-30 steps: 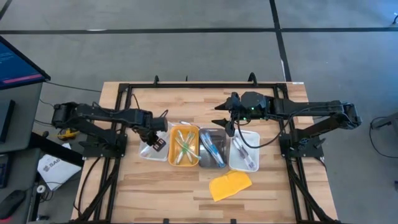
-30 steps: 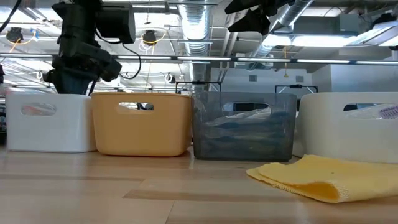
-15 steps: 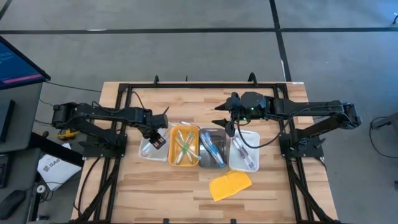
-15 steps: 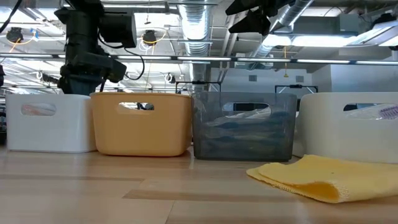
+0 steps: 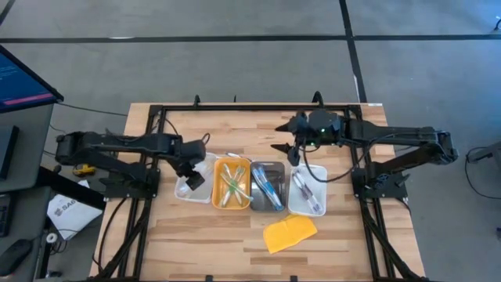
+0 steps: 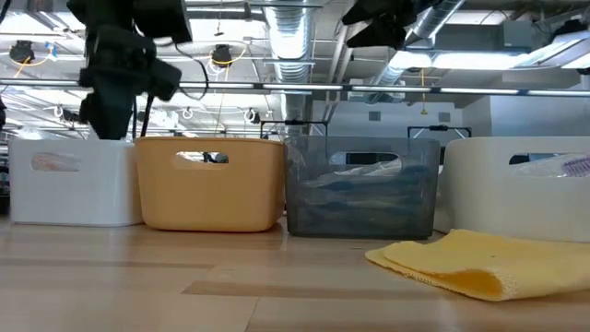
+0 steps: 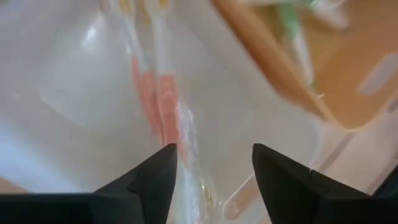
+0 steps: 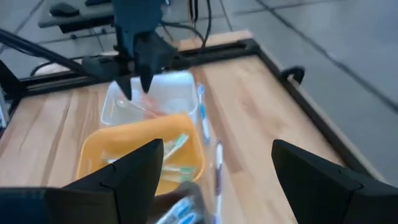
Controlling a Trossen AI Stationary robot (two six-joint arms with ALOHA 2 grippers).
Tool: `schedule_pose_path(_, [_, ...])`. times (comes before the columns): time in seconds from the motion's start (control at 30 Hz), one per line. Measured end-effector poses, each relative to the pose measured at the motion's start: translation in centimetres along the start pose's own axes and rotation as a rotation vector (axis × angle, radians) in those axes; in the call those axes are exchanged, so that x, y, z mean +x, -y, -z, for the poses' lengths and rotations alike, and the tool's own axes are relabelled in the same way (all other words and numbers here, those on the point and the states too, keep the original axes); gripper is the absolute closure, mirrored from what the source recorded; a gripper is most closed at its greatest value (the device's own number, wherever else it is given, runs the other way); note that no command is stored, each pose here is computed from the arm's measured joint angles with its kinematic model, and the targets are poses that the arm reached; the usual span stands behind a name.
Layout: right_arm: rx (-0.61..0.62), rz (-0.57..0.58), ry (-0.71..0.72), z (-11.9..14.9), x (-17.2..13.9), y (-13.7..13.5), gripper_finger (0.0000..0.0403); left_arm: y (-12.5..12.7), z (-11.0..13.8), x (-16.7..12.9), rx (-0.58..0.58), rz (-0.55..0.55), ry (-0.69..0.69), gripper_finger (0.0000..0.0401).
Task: Pick & Place Toothbrushes
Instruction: Put the orange toothbrush into the left white bin, then adjust the bins
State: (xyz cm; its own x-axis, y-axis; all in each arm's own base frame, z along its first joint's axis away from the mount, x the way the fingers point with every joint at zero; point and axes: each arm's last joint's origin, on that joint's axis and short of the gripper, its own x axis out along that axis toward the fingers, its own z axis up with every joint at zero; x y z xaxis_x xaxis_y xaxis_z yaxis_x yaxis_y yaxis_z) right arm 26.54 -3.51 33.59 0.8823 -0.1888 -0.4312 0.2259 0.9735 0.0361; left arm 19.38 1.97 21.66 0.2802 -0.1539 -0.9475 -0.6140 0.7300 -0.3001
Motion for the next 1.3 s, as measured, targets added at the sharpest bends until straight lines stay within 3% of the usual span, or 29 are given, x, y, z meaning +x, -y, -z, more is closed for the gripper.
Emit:
schedule_pose_path(0.17, [-0.102,0.01,0.007,-0.2,-1.2,0.4,0.0107,0.0,0.7,-2.4,0.068,0.066,0.141,0.0195])
schedule_pose_path(0.33, [-0.143,0.04,-0.012,-0.1,-1.3,1.3,0.0107,0.0,1.5,-4.8,0.224,0.145,0.305,0.0196])
schedule_pose_path(0.6, [-0.202,0.177,-0.111,0.8,-1.3,5.4,0.0107,0.5,0.9,-8.5,0.546,0.063,0.777,0.0196])
schedule_pose_path(0.73, [-0.23,0.246,-0.097,2.3,-0.5,7.6,0.0107,0.8,0.6,-9.4,0.704,-0.021,0.906,0.0197])
schedule_pose_path(0.83, [-0.208,0.249,-0.034,3.5,-0.1,9.6,0.0107,0.3,-0.6,-9.5,0.681,-0.093,0.95,0.0197])
schedule_pose_path(1.0, [-0.075,0.075,0.056,5.8,1.2,13.4,0.0107,-2.2,-3.6,-7.2,0.515,-0.192,0.876,0.0197])
schedule_pose_path(1.13, [0.031,0.05,-0.027,7.9,3.2,15.4,0.0107,-4.6,-5.7,-4.3,0.436,-0.147,0.726,0.0197])
schedule_pose_path(1.3, [0.093,0.059,-0.103,10.0,5.3,17.0,0.0107,-6.5,-7.3,-2.9,0.372,-0.152,0.669,0.0197])
